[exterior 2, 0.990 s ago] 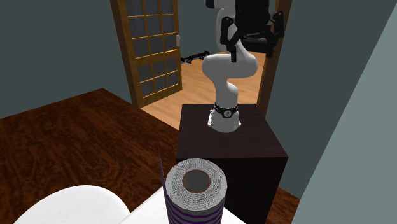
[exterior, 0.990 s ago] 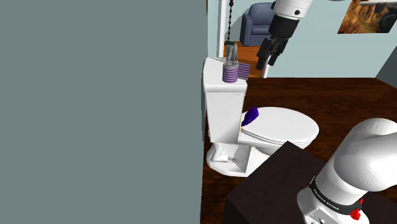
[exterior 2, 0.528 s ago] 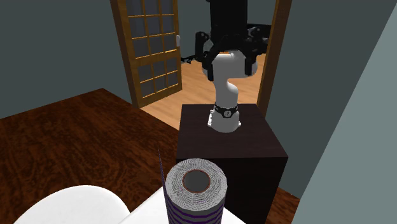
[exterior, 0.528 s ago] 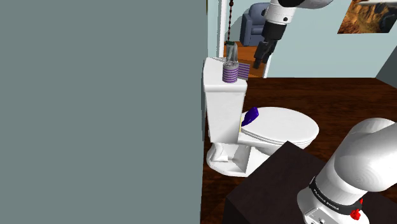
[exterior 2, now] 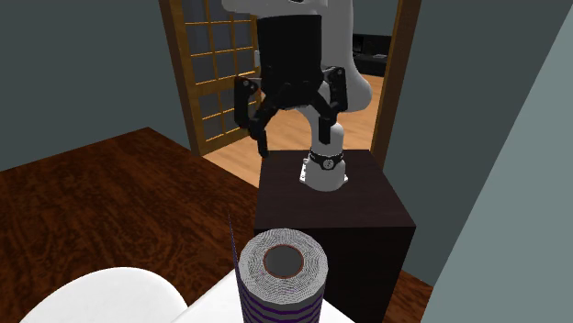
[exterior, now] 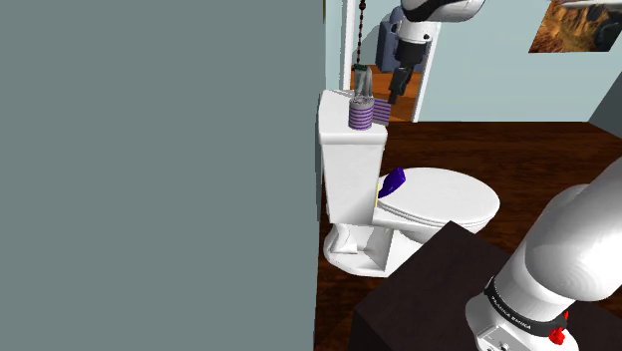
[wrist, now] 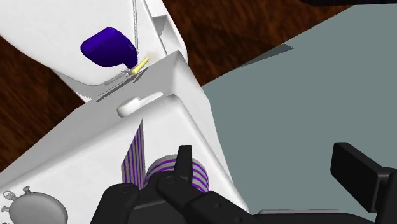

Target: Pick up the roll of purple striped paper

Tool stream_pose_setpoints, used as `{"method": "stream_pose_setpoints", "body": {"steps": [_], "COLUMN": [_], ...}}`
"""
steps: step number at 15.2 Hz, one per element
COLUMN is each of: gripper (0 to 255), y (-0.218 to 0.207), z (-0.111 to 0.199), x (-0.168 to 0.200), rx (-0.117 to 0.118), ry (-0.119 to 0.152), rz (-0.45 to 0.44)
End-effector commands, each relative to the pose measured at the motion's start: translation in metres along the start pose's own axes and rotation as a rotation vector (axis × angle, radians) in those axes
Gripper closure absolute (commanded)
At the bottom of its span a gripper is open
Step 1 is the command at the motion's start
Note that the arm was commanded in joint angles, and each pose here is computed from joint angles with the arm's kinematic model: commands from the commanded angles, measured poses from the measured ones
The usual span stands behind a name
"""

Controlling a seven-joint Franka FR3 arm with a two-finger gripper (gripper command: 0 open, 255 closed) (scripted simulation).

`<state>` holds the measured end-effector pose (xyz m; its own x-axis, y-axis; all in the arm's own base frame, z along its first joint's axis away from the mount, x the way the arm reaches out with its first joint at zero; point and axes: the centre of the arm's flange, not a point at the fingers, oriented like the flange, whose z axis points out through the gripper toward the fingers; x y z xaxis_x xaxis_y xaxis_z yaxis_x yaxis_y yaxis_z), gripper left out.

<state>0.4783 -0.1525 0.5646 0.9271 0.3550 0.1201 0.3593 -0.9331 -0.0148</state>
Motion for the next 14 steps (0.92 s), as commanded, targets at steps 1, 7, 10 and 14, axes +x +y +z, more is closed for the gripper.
{"method": "stream_pose_setpoints", "body": {"steps": [1, 7, 10, 14], "gripper": [0, 0, 0, 0], "y": [0.023, 0.081, 0.107, 0.108], "z": [0.011, 0.036, 0.049, 0.070], "x": [0.017, 0.065, 0.090, 0.088], "rx": [-0.006, -0.019, -0.025, -0.025], "ry": [-0.010, -0.038, -0.051, -0.051], "rz": [-0.039, -0.148, -0.201, -0.201]}}
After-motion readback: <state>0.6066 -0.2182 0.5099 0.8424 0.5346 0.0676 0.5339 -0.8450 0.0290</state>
